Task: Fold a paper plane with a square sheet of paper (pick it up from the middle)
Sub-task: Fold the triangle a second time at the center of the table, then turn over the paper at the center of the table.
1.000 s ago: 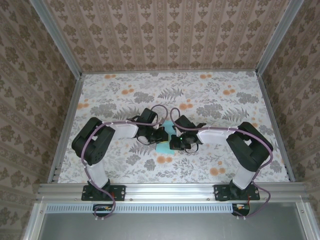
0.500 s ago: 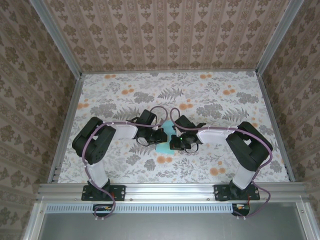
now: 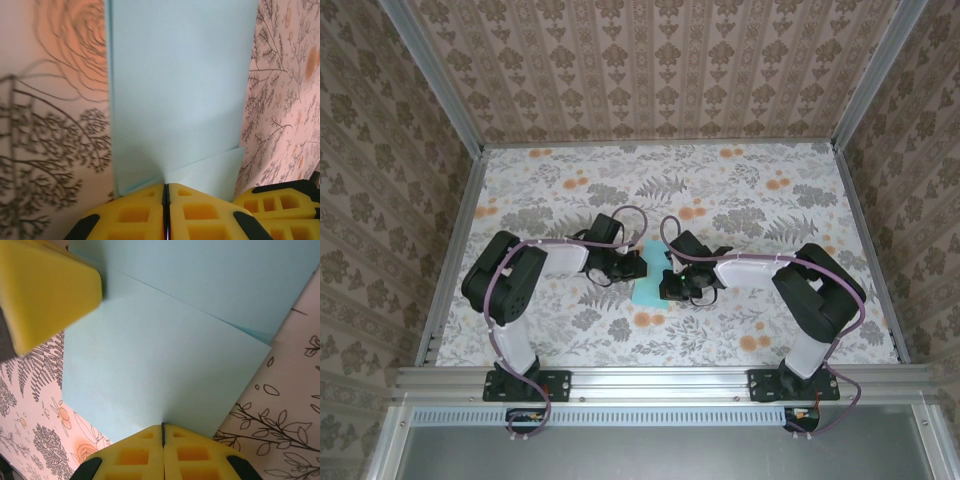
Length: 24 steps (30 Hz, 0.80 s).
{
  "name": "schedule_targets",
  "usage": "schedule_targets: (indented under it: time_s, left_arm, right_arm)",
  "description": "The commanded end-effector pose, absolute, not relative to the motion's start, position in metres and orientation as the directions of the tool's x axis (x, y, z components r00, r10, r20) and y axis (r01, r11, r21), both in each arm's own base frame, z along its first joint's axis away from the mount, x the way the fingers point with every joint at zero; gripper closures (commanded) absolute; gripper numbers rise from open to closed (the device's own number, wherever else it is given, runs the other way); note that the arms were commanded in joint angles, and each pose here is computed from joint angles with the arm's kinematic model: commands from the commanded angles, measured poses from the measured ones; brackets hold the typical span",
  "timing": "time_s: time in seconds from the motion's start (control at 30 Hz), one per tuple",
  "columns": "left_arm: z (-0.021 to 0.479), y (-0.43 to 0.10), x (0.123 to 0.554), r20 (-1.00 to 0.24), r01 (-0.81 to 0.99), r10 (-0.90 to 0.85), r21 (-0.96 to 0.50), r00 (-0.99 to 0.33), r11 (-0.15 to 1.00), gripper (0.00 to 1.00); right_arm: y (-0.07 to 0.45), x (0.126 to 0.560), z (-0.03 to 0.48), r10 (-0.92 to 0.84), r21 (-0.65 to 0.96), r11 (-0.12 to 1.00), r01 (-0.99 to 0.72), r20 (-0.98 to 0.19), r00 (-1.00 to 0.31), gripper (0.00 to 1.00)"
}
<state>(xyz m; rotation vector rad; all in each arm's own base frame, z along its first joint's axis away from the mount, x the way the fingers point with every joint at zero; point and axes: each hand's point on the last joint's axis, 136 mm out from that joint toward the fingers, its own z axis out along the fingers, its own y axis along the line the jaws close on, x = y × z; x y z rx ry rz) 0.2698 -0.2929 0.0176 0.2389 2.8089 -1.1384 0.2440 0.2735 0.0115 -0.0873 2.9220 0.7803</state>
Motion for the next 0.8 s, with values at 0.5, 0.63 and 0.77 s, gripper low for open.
schedule_targets:
  time_s: [0.5,0.63,0.77]
  left_arm:
    - [0.053,-0.252,0.312,-0.25,0.152,0.004,-0.578,-0.968,0.802,0.65]
    - [0.063,-0.247,0.307,-0.25,0.128,-0.03,-0.589,-0.968,0.798,0.56]
    - [0.066,-0.235,0.304,-0.244,0.074,-0.091,-0.589,-0.965,0.805,0.5]
  right_arm:
    - [0.262,0.283,0.073,0.086,0.522,0.85,-0.067,-0.263,-0.961,0.66]
    - [0.27,0.296,0.074,0.078,0.528,0.845,-0.079,-0.269,-0.96,0.64]
    - [0.278,0.312,0.068,0.072,0.527,0.846,-0.084,-0.269,-0.96,0.63]
